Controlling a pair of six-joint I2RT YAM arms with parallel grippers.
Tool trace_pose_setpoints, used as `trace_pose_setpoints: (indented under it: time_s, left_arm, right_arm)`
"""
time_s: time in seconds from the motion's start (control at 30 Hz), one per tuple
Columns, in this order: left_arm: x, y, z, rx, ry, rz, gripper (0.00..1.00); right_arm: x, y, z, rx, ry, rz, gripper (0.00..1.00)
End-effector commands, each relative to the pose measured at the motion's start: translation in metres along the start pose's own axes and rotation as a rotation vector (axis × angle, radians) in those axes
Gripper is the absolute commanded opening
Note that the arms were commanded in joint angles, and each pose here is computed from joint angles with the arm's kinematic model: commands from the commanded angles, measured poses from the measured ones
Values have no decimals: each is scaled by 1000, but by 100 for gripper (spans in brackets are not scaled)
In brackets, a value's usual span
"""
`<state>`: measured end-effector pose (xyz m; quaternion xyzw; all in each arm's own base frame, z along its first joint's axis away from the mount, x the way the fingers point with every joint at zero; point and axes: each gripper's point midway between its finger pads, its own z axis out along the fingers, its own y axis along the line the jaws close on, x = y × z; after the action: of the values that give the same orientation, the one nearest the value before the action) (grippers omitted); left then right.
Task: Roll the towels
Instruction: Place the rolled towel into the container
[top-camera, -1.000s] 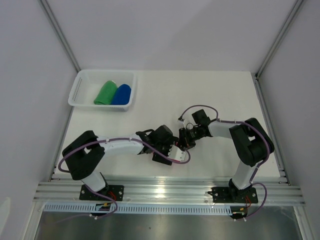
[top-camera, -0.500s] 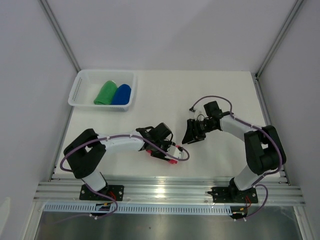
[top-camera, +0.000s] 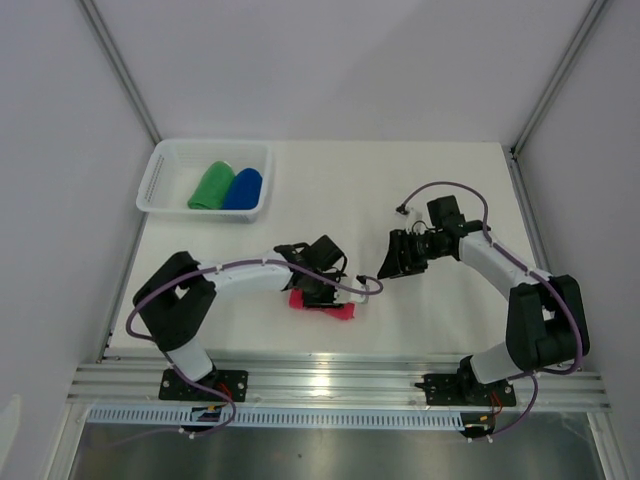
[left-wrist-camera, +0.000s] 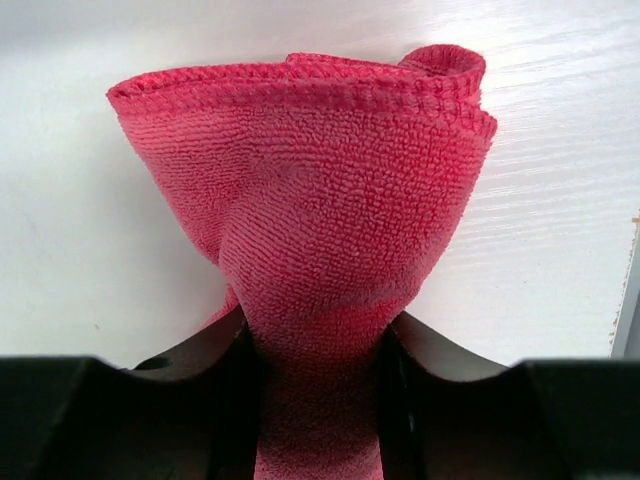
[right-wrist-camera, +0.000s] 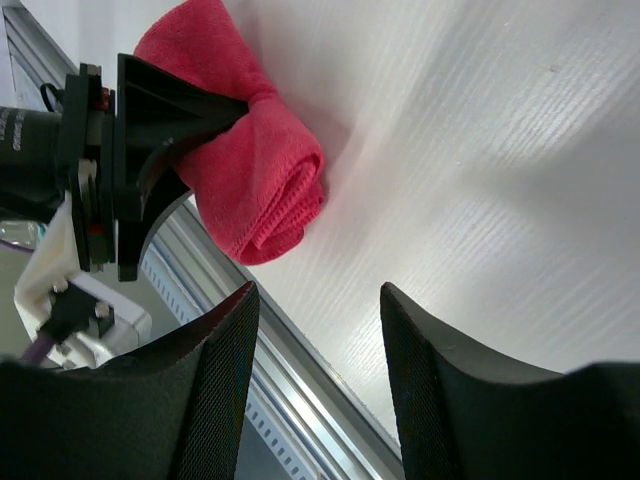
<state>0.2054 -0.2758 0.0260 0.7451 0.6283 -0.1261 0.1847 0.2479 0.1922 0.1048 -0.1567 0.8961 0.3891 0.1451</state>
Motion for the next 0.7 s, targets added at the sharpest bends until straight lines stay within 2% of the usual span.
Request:
trace_pose_setpoints:
  time_s: [0.0, 0.17, 0.37, 0.5, 0.63, 0.67]
  left_arm:
    - [25, 3, -7, 9, 92, -220, 1]
    - [36, 46, -28, -99, 73, -477, 1]
    - [56, 95, -60, -240, 35, -656, 1]
    - [58, 130, -95, -324, -46, -747, 1]
    - [65, 174, -154, -500, -130, -788, 1]
    - [72, 196, -189, -609, -158, -803, 1]
  right_arm:
    - [-9, 2, -12, 22, -41, -35, 54]
    - [-11, 0, -16, 33, -61, -34, 54]
    - [-12, -4, -18, 38, -74, -22, 54]
    - [-11, -6, -18, 39, -74, -12, 54]
    - [-8, -8, -16, 34, -68, -2, 54]
    - [-7, -9, -16, 34, -66, 2, 54]
